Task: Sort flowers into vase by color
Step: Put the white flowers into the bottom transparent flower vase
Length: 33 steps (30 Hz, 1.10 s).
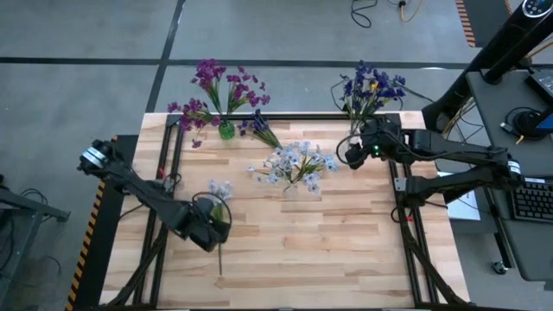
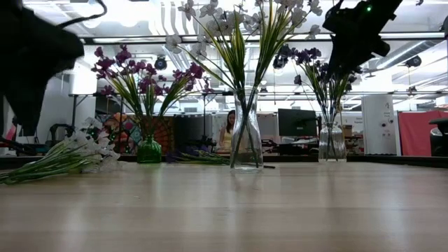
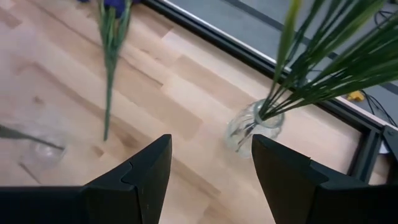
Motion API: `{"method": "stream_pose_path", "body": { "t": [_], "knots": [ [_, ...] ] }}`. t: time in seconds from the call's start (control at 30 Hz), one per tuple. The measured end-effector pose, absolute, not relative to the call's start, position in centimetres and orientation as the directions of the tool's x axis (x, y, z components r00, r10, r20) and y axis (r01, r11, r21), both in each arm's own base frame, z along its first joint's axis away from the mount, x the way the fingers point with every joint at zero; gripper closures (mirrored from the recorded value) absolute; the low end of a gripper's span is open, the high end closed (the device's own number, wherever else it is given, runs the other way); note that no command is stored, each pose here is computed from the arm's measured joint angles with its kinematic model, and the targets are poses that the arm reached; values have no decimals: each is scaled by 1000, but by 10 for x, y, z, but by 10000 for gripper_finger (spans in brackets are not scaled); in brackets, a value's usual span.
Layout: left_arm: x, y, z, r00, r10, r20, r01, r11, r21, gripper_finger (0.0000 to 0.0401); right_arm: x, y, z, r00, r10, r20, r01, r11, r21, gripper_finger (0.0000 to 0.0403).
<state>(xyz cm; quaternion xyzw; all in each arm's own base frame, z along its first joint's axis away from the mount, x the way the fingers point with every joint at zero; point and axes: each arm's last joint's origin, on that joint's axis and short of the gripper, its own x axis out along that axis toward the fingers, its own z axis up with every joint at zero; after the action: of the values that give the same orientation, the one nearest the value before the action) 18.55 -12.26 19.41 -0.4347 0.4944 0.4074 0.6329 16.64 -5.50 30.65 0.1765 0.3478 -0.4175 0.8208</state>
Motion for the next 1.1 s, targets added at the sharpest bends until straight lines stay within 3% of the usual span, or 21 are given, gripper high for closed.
{"method": "stream_pose_path", "body": {
  "t": [0.23, 0.43, 0.8, 1.1],
  "knots": [
    [209, -142, 166, 126, 135, -983, -954, 290, -82, 107, 167, -48, 306, 418, -543, -728, 784, 621, -13, 188],
    [223, -151, 150, 75, 171, -982, -955, 295, -21, 99, 164, -44, 304, 404, -530, -745, 770, 637, -35, 188],
    [231, -157, 132, 70, 175, -982, -959, 282, -18, 152, 144, -39, 308, 380, -524, -762, 787, 616, -31, 188],
    [232, -157, 135, 87, 152, -985, -959, 281, -42, 226, 130, -37, 313, 404, -528, -747, 801, 599, 10, 188]
  ]
}}
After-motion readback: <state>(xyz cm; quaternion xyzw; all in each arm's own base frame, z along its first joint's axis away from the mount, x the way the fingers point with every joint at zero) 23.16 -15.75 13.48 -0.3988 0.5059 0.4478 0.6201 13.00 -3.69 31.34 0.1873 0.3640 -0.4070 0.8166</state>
